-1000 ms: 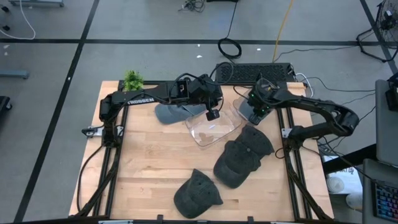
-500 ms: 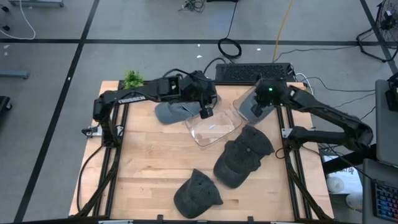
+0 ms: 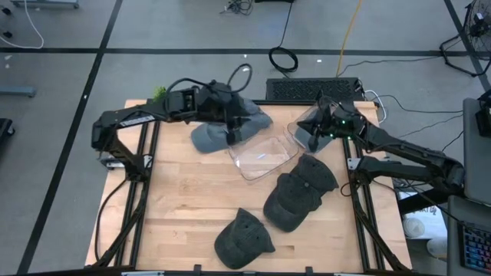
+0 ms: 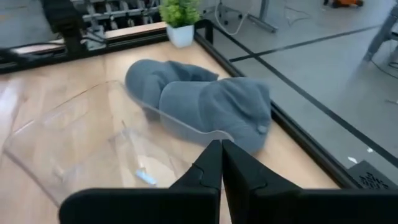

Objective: Pick & Place hat
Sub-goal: Stack the left gray cap on top of the gray cap in the right transparent bin

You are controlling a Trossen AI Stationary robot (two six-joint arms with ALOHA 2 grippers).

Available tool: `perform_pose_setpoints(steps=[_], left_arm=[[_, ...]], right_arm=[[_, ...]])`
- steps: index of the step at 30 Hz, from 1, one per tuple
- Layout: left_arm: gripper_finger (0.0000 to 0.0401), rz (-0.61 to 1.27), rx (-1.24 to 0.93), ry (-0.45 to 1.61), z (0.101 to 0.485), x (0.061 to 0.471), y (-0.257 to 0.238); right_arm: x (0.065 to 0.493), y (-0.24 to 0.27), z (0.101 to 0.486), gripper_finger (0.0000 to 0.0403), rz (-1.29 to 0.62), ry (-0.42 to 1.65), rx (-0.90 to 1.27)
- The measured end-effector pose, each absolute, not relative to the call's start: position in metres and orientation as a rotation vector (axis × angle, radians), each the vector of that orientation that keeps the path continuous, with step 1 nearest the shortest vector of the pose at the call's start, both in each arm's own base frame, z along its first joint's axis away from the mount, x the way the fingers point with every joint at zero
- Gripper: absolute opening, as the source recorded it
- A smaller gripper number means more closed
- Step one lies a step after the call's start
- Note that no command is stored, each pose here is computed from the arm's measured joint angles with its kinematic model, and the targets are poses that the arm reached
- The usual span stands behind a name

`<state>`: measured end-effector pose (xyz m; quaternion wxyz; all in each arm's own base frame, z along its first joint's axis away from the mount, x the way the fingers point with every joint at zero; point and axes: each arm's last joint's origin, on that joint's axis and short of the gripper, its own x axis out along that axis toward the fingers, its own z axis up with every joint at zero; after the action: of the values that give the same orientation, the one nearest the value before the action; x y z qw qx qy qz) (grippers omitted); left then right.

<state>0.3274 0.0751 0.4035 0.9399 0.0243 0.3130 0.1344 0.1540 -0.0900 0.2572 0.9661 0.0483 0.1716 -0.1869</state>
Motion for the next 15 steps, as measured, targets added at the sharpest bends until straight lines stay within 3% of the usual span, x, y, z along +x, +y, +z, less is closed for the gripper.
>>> perform_pose_setpoints(steps=[7, 15], left_arm=[[0.0079, 0.481, -0.222, 0.958, 0.351, 0.284, 0.098], [0.0081, 0.736, -0.408, 1.291, 0.289, 0.251, 0.105]], right_arm=[[0.159, -0.077, 0.264, 0.0004, -0.247, 0.279, 0.092], [0.163, -0.072, 0.254, 0.0045, -0.214, 0.236, 0.076]])
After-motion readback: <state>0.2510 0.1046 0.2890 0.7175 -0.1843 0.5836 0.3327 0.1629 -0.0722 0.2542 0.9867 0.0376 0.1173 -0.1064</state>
